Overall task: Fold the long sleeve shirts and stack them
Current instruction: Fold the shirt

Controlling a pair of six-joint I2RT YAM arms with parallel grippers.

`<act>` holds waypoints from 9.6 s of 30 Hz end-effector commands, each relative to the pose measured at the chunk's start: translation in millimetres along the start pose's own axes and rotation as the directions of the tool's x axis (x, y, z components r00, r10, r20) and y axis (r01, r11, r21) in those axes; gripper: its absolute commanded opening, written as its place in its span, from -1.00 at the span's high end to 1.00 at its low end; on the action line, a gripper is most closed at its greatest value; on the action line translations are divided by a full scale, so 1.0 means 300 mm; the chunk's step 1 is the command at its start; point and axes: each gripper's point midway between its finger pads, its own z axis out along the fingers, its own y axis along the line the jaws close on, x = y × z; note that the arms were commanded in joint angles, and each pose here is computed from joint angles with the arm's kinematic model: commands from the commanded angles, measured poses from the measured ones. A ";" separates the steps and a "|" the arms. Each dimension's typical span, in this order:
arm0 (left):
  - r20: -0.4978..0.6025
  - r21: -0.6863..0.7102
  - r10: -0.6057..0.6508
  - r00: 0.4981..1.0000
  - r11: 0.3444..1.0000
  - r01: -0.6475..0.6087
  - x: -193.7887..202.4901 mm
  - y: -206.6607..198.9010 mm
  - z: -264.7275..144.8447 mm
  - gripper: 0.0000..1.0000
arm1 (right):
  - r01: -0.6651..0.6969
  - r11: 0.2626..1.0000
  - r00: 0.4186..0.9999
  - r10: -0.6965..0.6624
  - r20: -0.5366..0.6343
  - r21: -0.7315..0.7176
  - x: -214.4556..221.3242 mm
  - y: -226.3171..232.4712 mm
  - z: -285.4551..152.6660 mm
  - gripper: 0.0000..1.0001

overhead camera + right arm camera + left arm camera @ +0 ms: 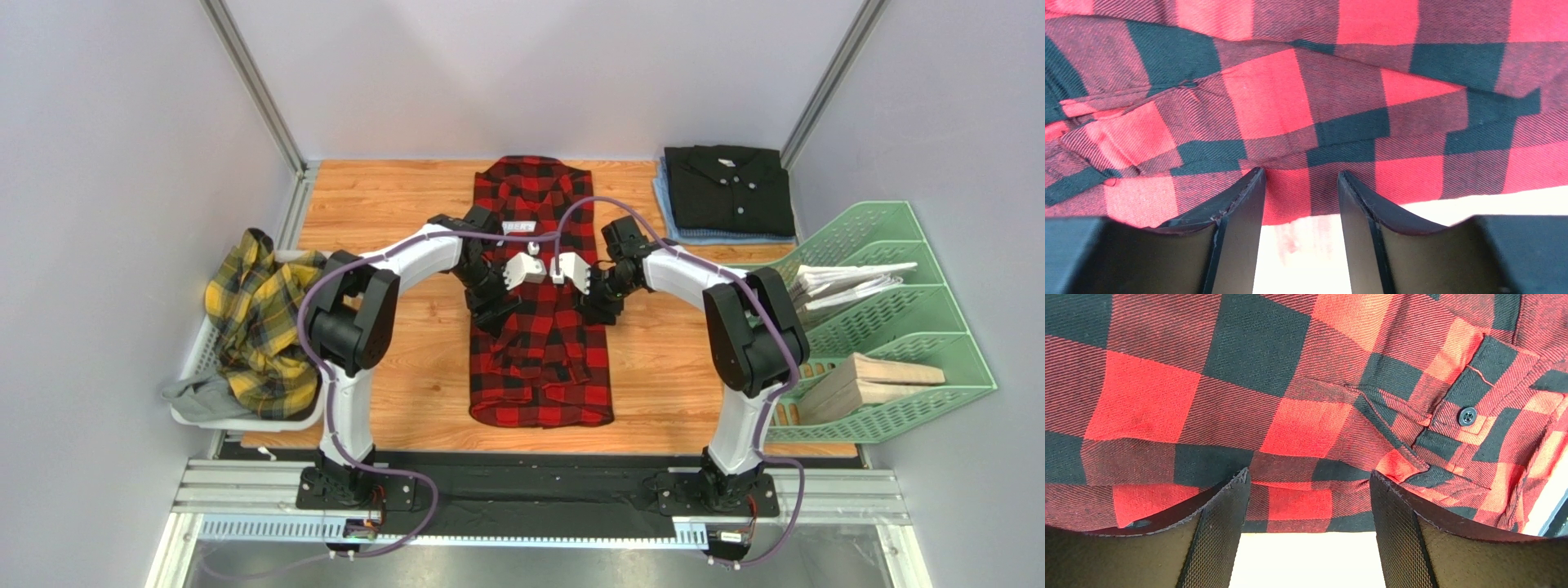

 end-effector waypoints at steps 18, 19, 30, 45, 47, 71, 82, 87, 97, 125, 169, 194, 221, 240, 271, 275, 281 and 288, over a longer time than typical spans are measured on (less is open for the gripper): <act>0.107 -0.327 0.741 0.663 0.656 -0.680 0.101 -0.463 -0.105 -0.98 | 0.403 0.911 0.899 -0.411 0.150 0.082 -0.074 0.482 -0.190 -1.00; 0.098 -0.326 0.749 0.656 0.647 -0.690 0.107 -0.468 -0.094 -0.98 | 0.413 0.908 0.896 -0.420 0.147 0.075 -0.063 0.499 -0.177 -1.00; 0.020 -0.285 0.762 0.648 0.625 -0.727 0.123 -0.450 0.027 -0.98 | 0.487 0.868 0.867 -0.494 0.062 0.095 -0.002 0.505 -0.044 -1.00; 0.033 -0.319 0.666 0.745 0.714 -0.624 0.072 -0.377 0.022 0.60 | 0.464 0.880 0.882 -0.470 0.038 0.102 -0.041 0.448 -0.015 0.56; 0.041 -0.308 0.664 0.747 0.719 -0.623 0.067 -0.390 0.009 0.94 | 0.443 0.890 0.893 -0.449 0.040 0.103 -0.052 0.446 -0.030 0.80; 0.210 -0.190 0.596 0.775 0.803 -0.565 0.034 -0.608 -0.177 1.00 | 0.278 0.957 0.951 -0.286 0.117 0.078 -0.138 0.589 -0.231 1.00; 0.222 -0.248 0.488 0.844 0.865 -0.435 -0.184 -0.211 -0.308 1.00 | 0.222 0.967 0.963 -0.238 0.128 0.126 -0.289 0.139 -0.320 1.00; 0.192 -0.239 0.440 0.877 0.888 -0.393 -0.219 0.017 -0.274 1.00 | 0.146 0.988 0.985 -0.151 0.088 0.052 -0.255 -0.089 -0.202 1.00; 0.119 -0.164 0.305 0.945 0.945 -0.284 -0.179 0.230 -0.109 1.00 | 0.064 0.998 0.998 -0.064 0.017 -0.005 -0.134 -0.205 -0.029 1.00; 0.520 0.078 -0.381 0.765 0.912 0.402 -0.239 0.096 -0.427 -0.30 | -0.720 0.685 0.655 0.722 0.223 -0.106 -0.259 -0.181 -0.322 -0.27; 0.104 0.552 -0.859 0.502 0.470 0.689 -0.129 -0.141 0.060 -0.47 | -0.844 0.098 0.206 0.967 -0.150 -0.528 -0.142 0.154 0.051 -0.05; 0.084 0.454 -0.859 0.505 0.484 0.748 0.025 -0.120 0.069 -0.43 | -0.859 0.013 0.138 0.968 -0.209 -0.511 -0.095 0.197 0.051 0.04; 0.178 -0.394 0.542 0.821 0.804 -0.445 0.067 -0.160 -0.220 -0.13 | -0.031 0.996 0.987 0.017 0.160 0.086 -0.080 0.222 -0.168 0.10; -0.062 -0.376 0.628 0.776 0.706 -0.601 0.129 -0.068 -0.017 0.00 | 0.231 0.958 0.972 -0.221 -0.077 0.167 0.016 0.256 0.011 0.31; 0.262 -0.002 0.479 0.838 0.868 -0.496 0.098 -0.604 -0.349 1.00 | -0.068 0.998 0.984 0.066 0.163 0.005 -0.202 0.516 -0.412 1.00; 0.274 0.000 0.401 0.874 0.909 -0.417 0.039 -0.573 -0.409 1.00 | -0.059 0.998 0.984 0.055 0.171 0.019 -0.256 0.481 -0.463 1.00; 0.236 0.038 0.240 0.942 0.966 -0.256 -0.007 -0.304 -0.379 1.00 | -0.061 0.996 0.990 0.068 0.120 -0.059 -0.335 0.308 -0.359 1.00; 0.157 0.058 -0.011 0.988 0.998 0.002 0.049 -0.011 -0.280 1.00 | -0.257 0.954 0.961 0.269 0.061 -0.155 -0.360 0.033 -0.189 1.00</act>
